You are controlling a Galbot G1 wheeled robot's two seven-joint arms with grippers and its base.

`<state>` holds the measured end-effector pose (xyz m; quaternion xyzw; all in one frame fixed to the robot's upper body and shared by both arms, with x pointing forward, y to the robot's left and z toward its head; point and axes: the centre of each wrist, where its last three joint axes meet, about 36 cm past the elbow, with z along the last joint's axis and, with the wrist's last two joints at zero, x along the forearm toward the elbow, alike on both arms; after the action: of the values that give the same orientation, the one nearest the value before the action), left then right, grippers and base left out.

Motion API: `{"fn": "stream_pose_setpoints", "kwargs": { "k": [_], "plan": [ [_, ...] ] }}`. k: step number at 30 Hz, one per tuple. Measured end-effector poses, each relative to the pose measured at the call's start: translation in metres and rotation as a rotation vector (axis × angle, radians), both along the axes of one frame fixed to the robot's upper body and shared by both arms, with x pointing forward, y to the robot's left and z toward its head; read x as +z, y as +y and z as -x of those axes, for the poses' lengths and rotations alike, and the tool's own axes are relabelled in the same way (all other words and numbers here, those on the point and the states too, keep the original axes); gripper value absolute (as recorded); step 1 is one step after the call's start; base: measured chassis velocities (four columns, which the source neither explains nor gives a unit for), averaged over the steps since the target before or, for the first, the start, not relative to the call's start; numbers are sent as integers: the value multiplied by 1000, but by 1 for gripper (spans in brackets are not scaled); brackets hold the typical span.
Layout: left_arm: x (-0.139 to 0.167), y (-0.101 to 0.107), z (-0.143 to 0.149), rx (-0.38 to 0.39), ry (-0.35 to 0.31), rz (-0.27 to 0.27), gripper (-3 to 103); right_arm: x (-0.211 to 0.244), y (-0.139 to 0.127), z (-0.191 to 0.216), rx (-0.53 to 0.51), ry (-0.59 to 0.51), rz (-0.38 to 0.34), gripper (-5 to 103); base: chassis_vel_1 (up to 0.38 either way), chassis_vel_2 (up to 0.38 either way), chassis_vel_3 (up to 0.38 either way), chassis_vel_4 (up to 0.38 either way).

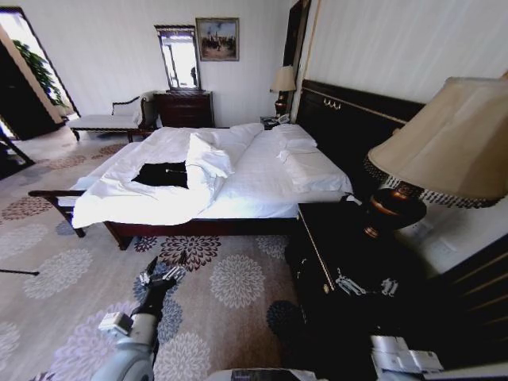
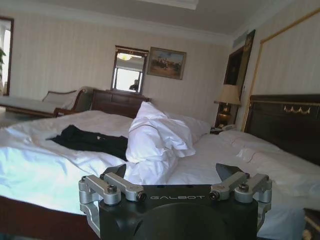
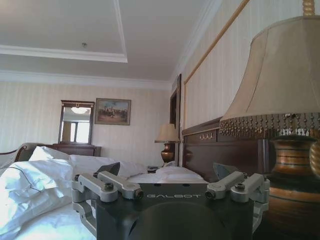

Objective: Fold the clothes on the bed.

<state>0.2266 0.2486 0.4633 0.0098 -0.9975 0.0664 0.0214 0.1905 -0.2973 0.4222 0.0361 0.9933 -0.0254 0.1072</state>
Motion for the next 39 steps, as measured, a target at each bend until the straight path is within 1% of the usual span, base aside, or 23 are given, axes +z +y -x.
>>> {"fn": "stream_pose_setpoints", "kwargs": {
  "k": [1,2,3,5,8,9,12,13,14,15,19,22,26,28,31,32,33,37,39],
  "plan": [
    [-2,2,1,2,-4,-33,100,1,-3,-2,-4,-1,16,100,0,0,0,0],
    [-2,3,1,4,-3,-50,100,3,-6,-3,-8,0,30,100,0,0,0,0],
    [-2,3,1,4,-3,-50,100,3,-6,-3,-8,0,30,100,0,0,0,0],
    [-2,5,3,8,-5,-73,100,7,-10,-5,-26,11,47,100,0,0,0,0],
    [5,3,4,1,-19,-65,100,11,-11,-6,-43,23,43,100,0,0,0,0],
    [9,0,5,-10,-29,-53,100,13,-11,-7,-50,29,31,100,0,0,0,0],
    [19,-6,8,-49,-59,-38,100,20,-12,-11,-51,51,-48,100,0,0,0,0],
    [19,-6,8,-49,-59,-38,100,20,-12,-11,-51,51,-48,100,0,0,0,0],
    [21,-9,10,-59,-69,-40,100,23,-14,-13,-45,65,-81,100,0,0,0,0],
    [22,-11,11,-63,-73,-40,100,23,-16,-14,-39,73,-91,100,0,0,0,0],
    [23,-15,13,-69,-78,-42,100,23,-24,-14,-26,97,-72,100,0,0,0,0],
    [21,-18,15,-72,-79,-49,100,30,-19,-12,-18,116,-112,100,0,0,0,0],
    [18,-18,14,-72,-73,-57,100,34,-14,-12,13,131,-127,100,0,0,0,0],
    [17,-18,13,-71,-71,-57,100,33,-13,-12,31,135,-121,100,0,0,0,0],
    [15,-18,13,-71,-67,-55,100,32,-14,-11,69,141,-93,100,0,0,0,0],
    [14,-18,13,-71,-66,-55,100,32,-15,-11,82,140,-69,100,0,0,0,0],
    [14,-18,13,-71,-66,-55,100,32,-15,-11,82,140,-69,100,0,0,0,0],
    [11,-16,11,-67,-63,-57,100,31,-15,-11,116,129,8,100,0,0,0,0],
    [10,-16,10,-66,-62,-57,100,31,-15,-11,119,126,19,100,0,0,0,0]
  ]
}}
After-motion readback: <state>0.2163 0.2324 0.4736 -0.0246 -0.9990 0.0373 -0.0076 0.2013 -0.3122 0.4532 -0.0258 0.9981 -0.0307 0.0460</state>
